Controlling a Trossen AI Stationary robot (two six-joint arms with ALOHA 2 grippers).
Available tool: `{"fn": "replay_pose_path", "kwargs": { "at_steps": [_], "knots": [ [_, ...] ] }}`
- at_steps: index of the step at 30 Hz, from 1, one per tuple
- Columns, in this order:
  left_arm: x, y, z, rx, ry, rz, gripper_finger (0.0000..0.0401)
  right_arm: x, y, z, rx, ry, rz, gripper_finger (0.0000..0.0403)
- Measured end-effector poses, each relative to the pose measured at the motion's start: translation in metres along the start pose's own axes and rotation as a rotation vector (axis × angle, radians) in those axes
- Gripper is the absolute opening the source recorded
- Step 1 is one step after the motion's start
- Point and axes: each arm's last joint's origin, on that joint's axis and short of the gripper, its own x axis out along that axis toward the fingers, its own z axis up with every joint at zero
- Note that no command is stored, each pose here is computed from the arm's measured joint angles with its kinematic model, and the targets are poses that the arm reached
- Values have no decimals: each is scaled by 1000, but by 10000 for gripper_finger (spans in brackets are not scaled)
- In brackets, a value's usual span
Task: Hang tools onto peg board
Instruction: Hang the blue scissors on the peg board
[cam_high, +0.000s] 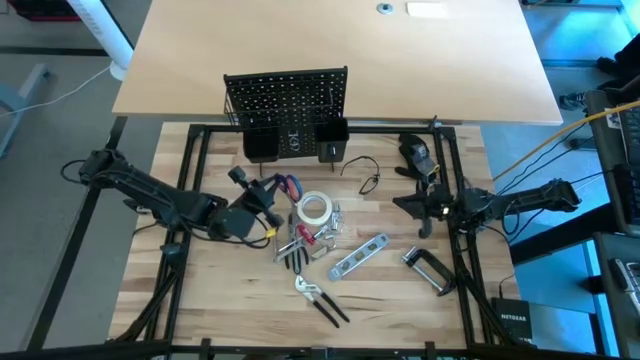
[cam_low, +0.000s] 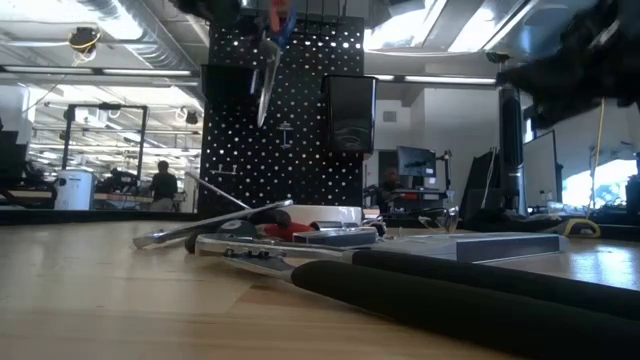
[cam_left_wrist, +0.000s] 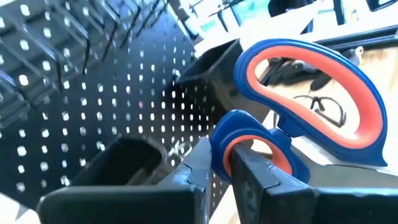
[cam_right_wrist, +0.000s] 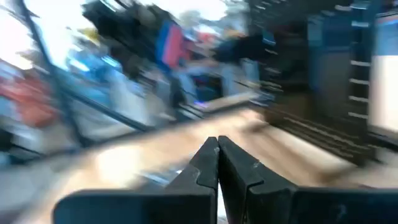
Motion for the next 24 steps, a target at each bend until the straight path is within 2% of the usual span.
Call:
{"fn": "replay_pose_path", "kwargs": {
  "at_steps": [3,5,8,11,14,16,20,24],
  "knots": [
    [0,0,6,7,-24,1,27,1,6,8,8,-69,144,8],
    [1,2,10,0,-38,7,29,2,8,12,5,-103,170,8],
    [3,5,17,-12,-65,18,31,12,11,20,-34,-63,147,8],
    [5,8,25,-44,-103,19,29,27,19,34,-146,-54,137,8],
    [6,13,34,-96,-151,21,29,42,28,62,-319,-164,134,8],
    [6,17,40,-105,-189,22,32,51,35,81,-385,-253,126,8],
    [7,25,50,-143,-266,20,32,74,45,113,-329,-351,30,8],
    [7,25,51,-111,-290,8,28,107,52,126,-302,-284,-119,8]
  ]
}}
